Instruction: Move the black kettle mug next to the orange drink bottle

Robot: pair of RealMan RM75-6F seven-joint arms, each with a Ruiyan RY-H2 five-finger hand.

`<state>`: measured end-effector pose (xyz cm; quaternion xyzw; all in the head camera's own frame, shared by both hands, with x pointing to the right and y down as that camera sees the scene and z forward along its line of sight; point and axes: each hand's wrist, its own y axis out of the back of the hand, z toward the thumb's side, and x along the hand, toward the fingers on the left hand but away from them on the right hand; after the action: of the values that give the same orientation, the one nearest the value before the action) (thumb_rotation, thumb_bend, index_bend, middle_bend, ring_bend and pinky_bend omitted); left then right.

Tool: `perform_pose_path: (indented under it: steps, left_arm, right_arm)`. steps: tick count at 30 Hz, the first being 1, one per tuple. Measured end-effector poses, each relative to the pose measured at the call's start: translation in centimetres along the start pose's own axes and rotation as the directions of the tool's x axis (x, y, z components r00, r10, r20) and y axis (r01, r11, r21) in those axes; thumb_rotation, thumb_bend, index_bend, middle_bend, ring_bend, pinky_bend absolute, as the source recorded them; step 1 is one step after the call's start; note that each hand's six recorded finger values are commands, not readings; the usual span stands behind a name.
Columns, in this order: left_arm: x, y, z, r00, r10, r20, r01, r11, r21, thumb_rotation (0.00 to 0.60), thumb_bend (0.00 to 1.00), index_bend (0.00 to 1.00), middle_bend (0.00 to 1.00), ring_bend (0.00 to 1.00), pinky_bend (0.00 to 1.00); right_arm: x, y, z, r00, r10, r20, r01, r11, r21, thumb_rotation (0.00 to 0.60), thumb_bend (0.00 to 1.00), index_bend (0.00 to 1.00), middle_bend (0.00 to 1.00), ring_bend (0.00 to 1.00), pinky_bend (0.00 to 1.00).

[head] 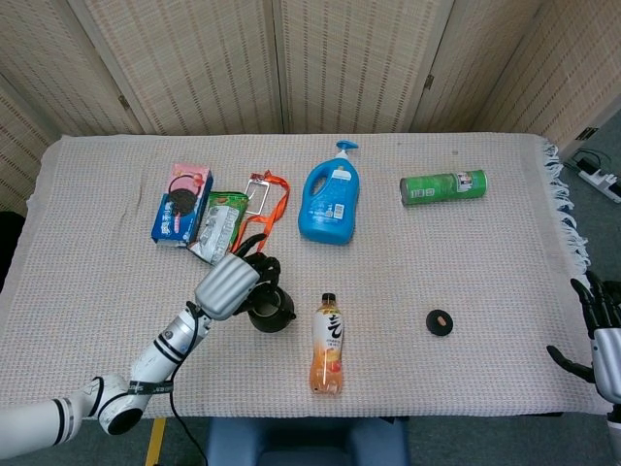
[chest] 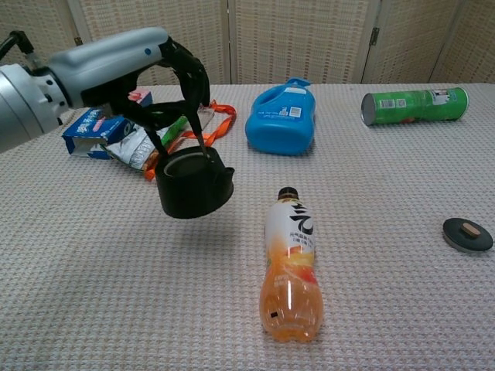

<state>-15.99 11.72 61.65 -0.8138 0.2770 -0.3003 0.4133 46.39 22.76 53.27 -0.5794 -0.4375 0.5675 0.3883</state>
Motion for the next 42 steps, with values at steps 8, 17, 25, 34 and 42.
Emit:
perform_pose_path:
  steps: [8, 17, 25, 34, 42]
  left_arm:
    - [4.2, -0.8, 1.8, 1.0, -0.009, 0.027, 0.009, 1.0, -0.004, 0.6, 0.63, 0.7, 0.39, 0.38, 0.09]
    - [8.1, -2.0, 2.7, 1.0, -0.015, 0.016, 0.015, 1.0, 0.014, 0.6, 0.63, 0.69, 0.39, 0.38, 0.08]
    - [10.7, -2.8, 2.9, 1.0, -0.022, -0.009, 0.023, 0.999, 0.036, 0.6, 0.63, 0.68, 0.39, 0.37, 0.08]
    - [13.7, -3.5, 3.9, 0.999, -0.028, -0.029, 0.029, 0.998, 0.047, 0.6, 0.63, 0.67, 0.39, 0.37, 0.07]
    - [14.9, -4.4, 6.0, 0.999, -0.039, -0.003, 0.04, 0.999, 0.037, 0.6, 0.63, 0.66, 0.39, 0.36, 0.05]
  right_arm:
    - [0.0, -0.1, -0.2, 1.0, 0.005, 0.01, -0.005, 1.0, 0.004, 0.6, 0.16, 0.06, 0.04, 0.15, 0.0]
    - [-0.3, -0.2, -0.3, 1.0, 0.016, 0.013, -0.016, 1.0, 0.009, 0.6, 0.16, 0.07, 0.04, 0.15, 0.0]
    - [-0.7, -0.4, -0.8, 0.999, 0.027, 0.029, -0.027, 1.0, 0.011, 0.6, 0.16, 0.07, 0.04, 0.15, 0.0]
    - [-1.2, -0.6, -0.6, 0.999, 0.038, 0.026, -0.038, 0.999, 0.017, 0.6, 0.16, 0.07, 0.04, 0.15, 0.0]
    - [-1.2, -0.6, -0.7, 0.998, 0.044, 0.036, -0.045, 0.999, 0.022, 0.6, 0.16, 0.07, 0.04, 0.15, 0.0]
